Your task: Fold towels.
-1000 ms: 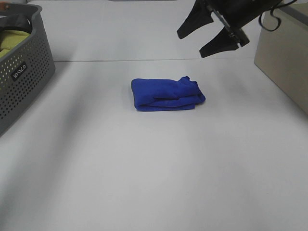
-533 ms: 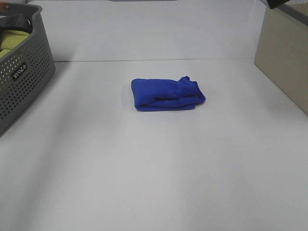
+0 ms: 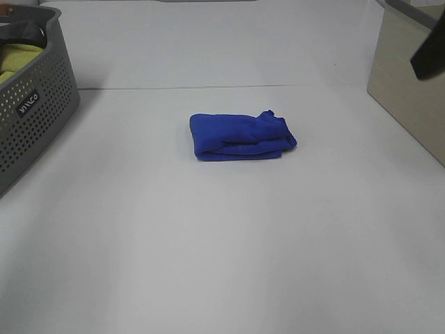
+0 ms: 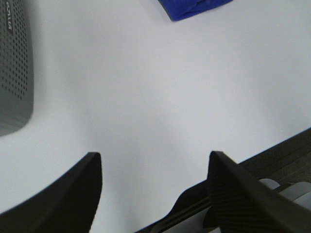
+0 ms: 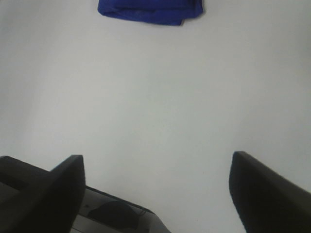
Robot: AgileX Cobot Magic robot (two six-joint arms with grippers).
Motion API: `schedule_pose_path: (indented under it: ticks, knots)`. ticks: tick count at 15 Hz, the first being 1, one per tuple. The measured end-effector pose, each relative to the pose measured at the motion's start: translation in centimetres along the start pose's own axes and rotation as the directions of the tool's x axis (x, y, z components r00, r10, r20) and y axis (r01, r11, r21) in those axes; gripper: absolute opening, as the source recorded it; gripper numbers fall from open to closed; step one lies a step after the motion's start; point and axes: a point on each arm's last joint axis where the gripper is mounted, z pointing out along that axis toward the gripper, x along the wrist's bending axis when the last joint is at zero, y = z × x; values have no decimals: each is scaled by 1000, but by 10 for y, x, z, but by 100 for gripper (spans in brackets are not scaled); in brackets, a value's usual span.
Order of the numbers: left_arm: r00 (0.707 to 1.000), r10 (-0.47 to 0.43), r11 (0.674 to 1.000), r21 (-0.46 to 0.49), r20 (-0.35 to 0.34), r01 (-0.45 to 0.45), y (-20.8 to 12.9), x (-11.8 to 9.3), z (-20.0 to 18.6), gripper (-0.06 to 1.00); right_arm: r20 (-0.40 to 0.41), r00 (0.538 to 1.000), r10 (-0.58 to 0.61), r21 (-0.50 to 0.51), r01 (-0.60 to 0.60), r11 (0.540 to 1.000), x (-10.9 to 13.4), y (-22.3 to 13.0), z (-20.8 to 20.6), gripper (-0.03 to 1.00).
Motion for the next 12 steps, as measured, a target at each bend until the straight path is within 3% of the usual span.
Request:
schedule_pose_path:
  ticks: [3, 4, 6, 9, 12]
  knots:
    - [1000, 25, 997, -73, -6, -26, -67, -7, -19, 60, 36, 999, -4, -20, 5, 1000, -2, -61, -2, 77]
    - [998, 61, 989, -136, -14, -63, -107, -10, -26, 60, 69, 997, -23, -35, 26, 999, -4, -105, -4, 77]
    - [996, 91, 979, -183, -23, -94, -135, -11, -26, 60, 96, 994, -41, -57, 47, 997, -6, -134, -5, 77]
    - [984, 172, 956, -235, -45, -178, -176, -11, -16, 60, 168, 982, -89, -185, 120, 975, -8, -182, -14, 77]
    - [972, 229, 941, -243, -48, -234, -189, -10, -2, 60, 200, 974, -105, -304, 164, 939, -9, -207, -16, 77]
